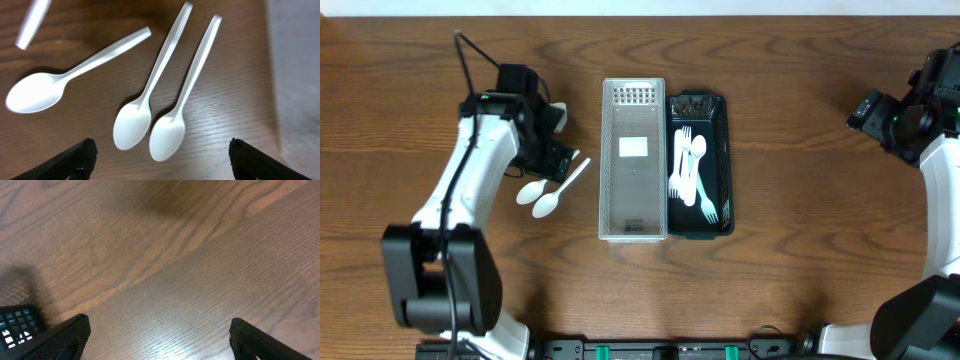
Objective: Pack container
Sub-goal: 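Lower the left gripper onto a white spoon and grasp it, then carry the spoon right and drop it into the silver caddy, then return the left gripper to the spoons and grasp another spoon, then carry the spoon into the silver caddy and open the left gripper, then move the left gripper to the remaining spoons and grasp one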
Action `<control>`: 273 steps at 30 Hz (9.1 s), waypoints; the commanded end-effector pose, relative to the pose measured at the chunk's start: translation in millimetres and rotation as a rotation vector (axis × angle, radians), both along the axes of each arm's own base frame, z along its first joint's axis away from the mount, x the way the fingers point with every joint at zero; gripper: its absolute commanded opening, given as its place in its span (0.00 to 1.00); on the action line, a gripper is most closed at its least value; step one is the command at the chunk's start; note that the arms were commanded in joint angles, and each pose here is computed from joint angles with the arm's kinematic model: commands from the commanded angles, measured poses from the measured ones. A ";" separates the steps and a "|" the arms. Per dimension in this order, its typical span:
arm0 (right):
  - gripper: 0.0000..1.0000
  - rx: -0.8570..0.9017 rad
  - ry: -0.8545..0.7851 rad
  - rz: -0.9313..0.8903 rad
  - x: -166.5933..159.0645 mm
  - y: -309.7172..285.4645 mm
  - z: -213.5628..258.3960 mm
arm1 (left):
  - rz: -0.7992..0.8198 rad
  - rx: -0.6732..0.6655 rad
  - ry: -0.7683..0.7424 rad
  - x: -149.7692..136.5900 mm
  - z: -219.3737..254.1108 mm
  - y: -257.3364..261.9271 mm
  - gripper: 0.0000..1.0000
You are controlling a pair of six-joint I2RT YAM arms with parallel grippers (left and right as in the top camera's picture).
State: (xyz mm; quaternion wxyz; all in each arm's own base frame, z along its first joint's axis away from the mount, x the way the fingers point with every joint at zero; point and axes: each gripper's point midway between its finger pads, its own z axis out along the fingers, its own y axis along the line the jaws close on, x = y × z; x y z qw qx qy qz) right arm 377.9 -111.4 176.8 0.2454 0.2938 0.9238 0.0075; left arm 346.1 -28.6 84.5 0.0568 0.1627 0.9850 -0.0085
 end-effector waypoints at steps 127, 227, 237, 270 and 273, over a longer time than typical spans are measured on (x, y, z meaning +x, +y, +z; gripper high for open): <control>0.88 0.028 0.019 0.015 -2.9 3.8 -5.4 | -0.305 0.045 0.272 0.0 -60.5 -0.7 0.43; 0.86 0.036 0.040 0.014 -7.5 5.4 -7.8 | 0.033 -0.179 -0.203 -4.0 99.6 -134.9 0.05; 0.87 0.036 0.040 0.014 -7.5 5.3 -7.8 | 0.029 -0.130 -0.096 2.0 43.6 -142.1 0.40; 0.89 0.033 0.031 0.015 -5.5 4.7 -6.8 | 1.536 -0.114 0.065 31.6 -16.2 96.7 0.77; 0.88 0.034 0.038 0.015 -7.0 5.1 -7.5 | 1.691 -0.134 0.062 36.8 -23.3 97.9 0.77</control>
